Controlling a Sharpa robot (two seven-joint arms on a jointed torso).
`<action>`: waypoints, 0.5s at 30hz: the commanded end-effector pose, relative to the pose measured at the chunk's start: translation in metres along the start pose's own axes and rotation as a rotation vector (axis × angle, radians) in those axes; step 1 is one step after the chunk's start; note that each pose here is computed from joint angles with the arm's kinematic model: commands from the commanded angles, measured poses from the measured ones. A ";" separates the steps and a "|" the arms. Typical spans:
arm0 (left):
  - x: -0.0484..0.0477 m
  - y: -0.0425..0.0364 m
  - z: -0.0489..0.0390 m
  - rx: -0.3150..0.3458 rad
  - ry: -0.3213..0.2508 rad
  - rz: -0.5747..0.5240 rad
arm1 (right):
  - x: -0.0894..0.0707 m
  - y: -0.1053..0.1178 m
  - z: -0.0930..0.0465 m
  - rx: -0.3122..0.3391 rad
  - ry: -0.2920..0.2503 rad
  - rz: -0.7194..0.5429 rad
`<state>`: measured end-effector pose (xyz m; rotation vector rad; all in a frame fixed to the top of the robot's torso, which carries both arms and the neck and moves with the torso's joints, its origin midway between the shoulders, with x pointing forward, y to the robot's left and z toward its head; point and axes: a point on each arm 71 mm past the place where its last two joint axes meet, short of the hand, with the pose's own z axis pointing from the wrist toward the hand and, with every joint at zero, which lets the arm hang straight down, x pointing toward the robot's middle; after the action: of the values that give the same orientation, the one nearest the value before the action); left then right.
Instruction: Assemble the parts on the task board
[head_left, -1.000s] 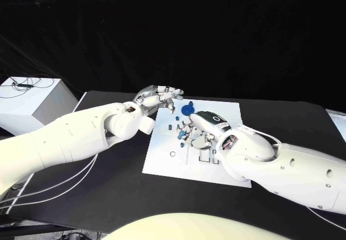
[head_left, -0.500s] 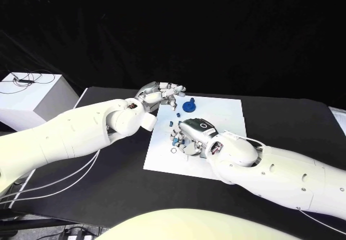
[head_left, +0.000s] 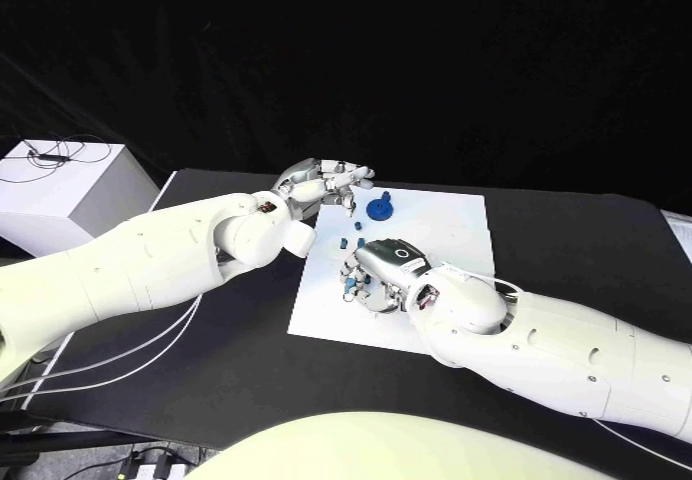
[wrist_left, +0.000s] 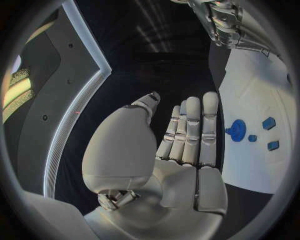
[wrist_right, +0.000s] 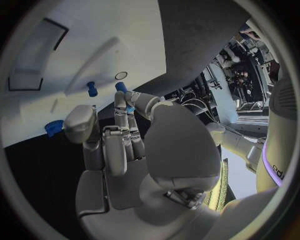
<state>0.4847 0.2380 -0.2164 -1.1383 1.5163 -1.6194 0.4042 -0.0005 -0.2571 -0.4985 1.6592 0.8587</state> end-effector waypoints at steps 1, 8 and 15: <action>0.0023 -0.0009 0.0005 0.009 0.017 -0.012 | 0.004 0.001 0.000 -0.003 0.019 -0.022; 0.0018 -0.0011 0.0002 0.009 0.016 -0.011 | 0.008 0.002 0.000 -0.005 0.024 -0.017; 0.0019 -0.0012 0.0001 0.009 0.017 -0.010 | 0.010 0.002 -0.001 -0.004 0.027 -0.014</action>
<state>0.4846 0.2384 -0.2163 -1.1381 1.5163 -1.6191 0.4007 0.0006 -0.2656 -0.5042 1.6780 0.8546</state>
